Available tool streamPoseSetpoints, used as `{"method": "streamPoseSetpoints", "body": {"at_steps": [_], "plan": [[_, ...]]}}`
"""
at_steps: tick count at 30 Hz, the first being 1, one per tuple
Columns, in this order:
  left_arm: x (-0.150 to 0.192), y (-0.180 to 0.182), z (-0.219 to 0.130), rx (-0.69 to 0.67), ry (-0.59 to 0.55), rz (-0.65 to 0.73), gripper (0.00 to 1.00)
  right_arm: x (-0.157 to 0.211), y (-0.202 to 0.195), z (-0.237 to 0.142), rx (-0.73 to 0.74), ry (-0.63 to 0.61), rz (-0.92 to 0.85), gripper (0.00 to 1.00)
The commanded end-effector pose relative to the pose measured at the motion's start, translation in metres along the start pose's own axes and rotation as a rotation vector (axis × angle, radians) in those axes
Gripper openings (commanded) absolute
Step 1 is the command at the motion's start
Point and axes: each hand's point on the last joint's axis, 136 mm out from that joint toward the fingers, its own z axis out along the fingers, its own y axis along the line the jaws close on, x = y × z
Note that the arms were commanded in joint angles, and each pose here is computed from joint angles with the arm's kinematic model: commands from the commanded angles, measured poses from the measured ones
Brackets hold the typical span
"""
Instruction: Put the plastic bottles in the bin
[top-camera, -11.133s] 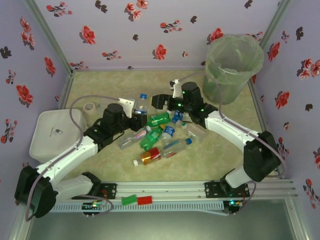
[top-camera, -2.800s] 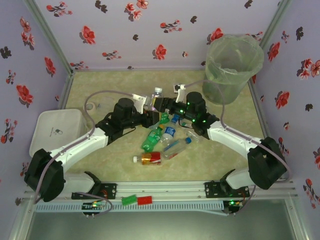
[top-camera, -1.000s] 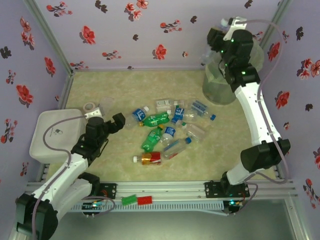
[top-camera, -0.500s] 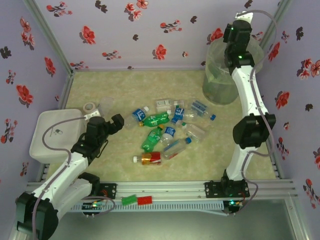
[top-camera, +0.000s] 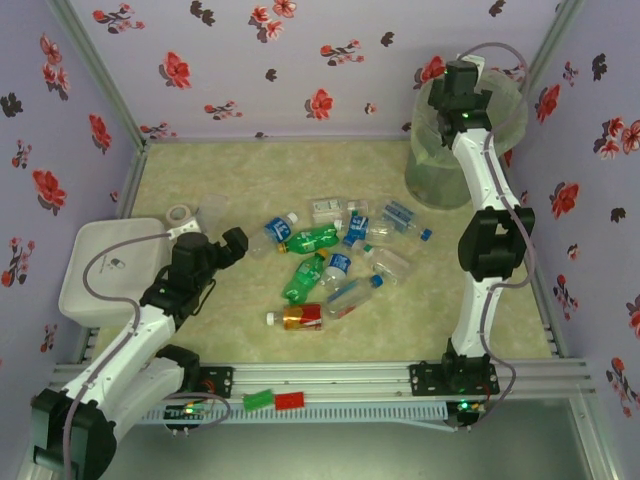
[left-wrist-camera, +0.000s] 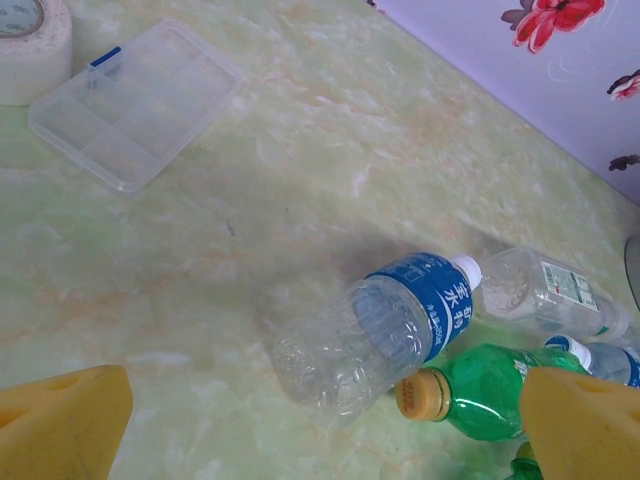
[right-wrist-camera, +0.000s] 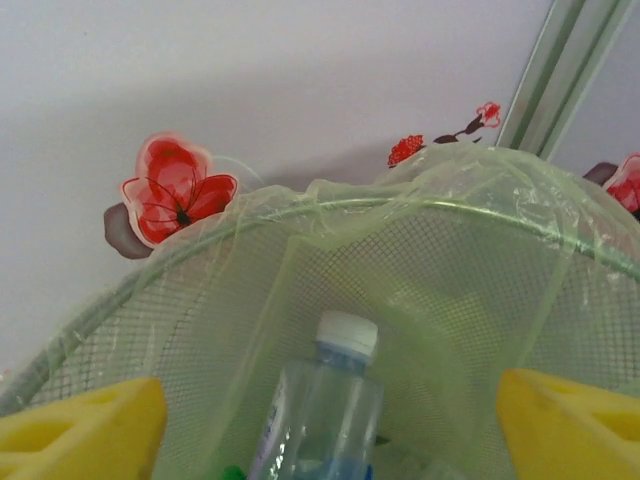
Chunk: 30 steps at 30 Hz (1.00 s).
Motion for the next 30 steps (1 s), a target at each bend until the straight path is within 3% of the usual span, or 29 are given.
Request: {"method": "streamPoseSetpoints", "body": {"at_steps": [1,9,14,20,24,30], "plan": [[0.004,0.001,-0.001,0.01,0.017,0.007,1.0,-0.026,-0.01,-0.014,0.018,-0.059,0.049,0.97],[-0.003,-0.009,0.003,0.053,-0.001,0.035,1.0,-0.081,-0.012,-0.075,-0.072,-0.161,0.1,1.0],[-0.017,-0.017,0.013,0.043,-0.004,0.075,1.0,-0.084,0.007,-0.126,-0.213,-0.163,0.113,1.0],[-0.032,-0.035,0.035,0.034,0.043,0.145,1.0,-0.038,0.042,-0.186,-0.384,-0.1,0.134,1.0],[-0.024,-0.046,0.056,0.052,0.139,0.16,1.0,0.01,0.067,-0.221,-0.528,-0.006,0.167,1.0],[-0.004,-0.056,0.077,0.062,0.319,0.256,1.0,0.087,0.08,-0.249,-0.602,0.165,0.172,1.0]]}}
